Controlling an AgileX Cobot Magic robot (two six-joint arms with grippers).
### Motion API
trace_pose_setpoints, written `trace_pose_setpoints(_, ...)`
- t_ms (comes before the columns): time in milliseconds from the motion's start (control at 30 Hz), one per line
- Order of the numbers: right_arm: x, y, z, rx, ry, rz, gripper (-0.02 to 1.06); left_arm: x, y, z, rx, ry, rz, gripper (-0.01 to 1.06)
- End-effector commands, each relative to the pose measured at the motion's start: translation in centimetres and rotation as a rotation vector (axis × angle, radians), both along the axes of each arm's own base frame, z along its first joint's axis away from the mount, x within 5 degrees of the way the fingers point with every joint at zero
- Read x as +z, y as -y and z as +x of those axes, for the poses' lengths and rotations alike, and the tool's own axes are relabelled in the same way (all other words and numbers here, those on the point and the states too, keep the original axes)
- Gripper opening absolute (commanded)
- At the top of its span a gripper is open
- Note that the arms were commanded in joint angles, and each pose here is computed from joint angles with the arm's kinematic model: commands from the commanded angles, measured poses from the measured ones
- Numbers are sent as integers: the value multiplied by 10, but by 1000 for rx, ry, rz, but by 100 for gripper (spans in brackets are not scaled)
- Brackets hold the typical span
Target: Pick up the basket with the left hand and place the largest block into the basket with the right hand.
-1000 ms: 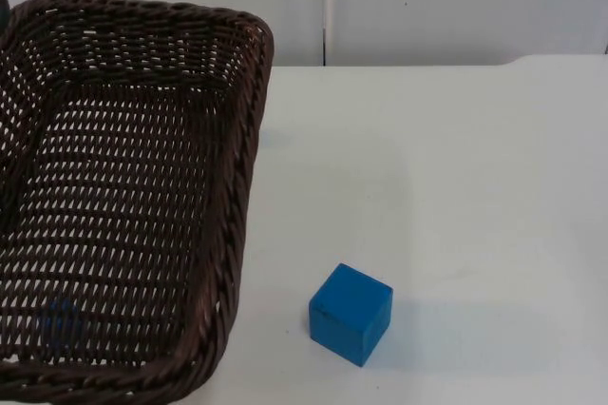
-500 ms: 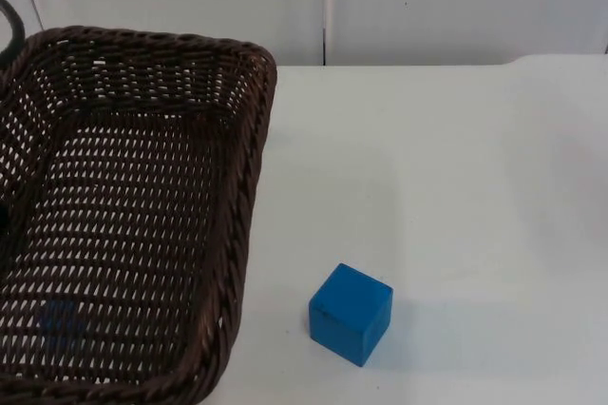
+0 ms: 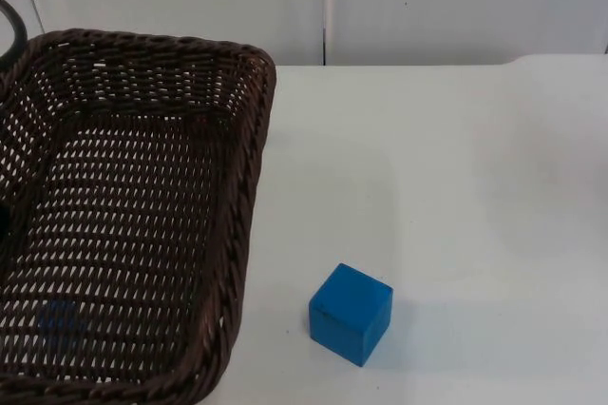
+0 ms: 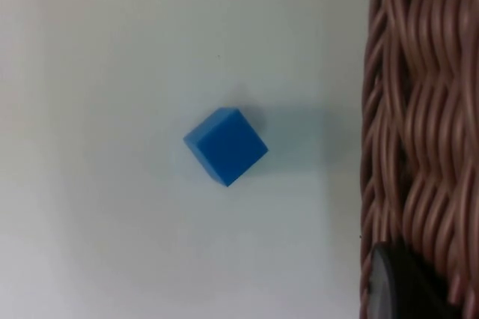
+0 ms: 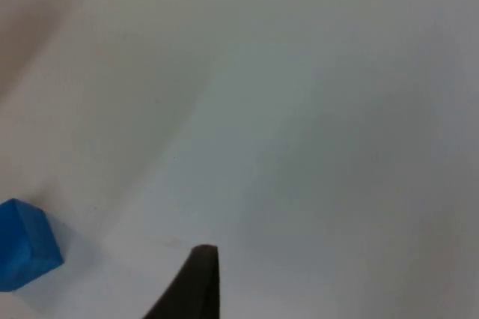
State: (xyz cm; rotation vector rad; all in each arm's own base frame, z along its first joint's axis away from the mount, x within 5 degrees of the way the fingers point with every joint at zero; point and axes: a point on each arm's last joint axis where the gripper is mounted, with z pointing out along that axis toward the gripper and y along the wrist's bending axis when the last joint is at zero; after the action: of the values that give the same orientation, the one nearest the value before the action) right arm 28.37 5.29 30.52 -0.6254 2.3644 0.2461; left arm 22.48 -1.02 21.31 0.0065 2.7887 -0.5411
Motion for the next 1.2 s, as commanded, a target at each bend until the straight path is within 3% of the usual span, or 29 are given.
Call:
trace_pose_setpoints(0, -1, -2, 4, -3, -5, 40, 105, 0, 1, 0, 17, -3, -23, 0)
trace_pose_setpoints(167, -10, -21, 8, 56, -13, 29, 105, 0, 1, 0, 18, -1, -22, 0)
trace_pose_setpoints(333, -25, -70, 5, 237, -1, -9, 105, 0, 1, 0, 15, -2, -16, 0)
trace_pose_setpoints(533, -46, -110, -1, 350, -36, -27, 105, 0, 0, 0, 13, -2, -14, 0)
trace_pose_setpoints(667, -73, -148, -11, 477, -65, -90, 105, 0, 0, 0, 14, -1, -14, 0)
trace_pose_setpoints(833, -97, -180, -24, 570, -95, -122, 105, 0, 0, 1, 16, 2, -12, 0)
trace_pose_setpoints(1167, -131, -208, -38, 640, -147, -159, 105, 0, 0, 1, 16, 2, -12, 0)
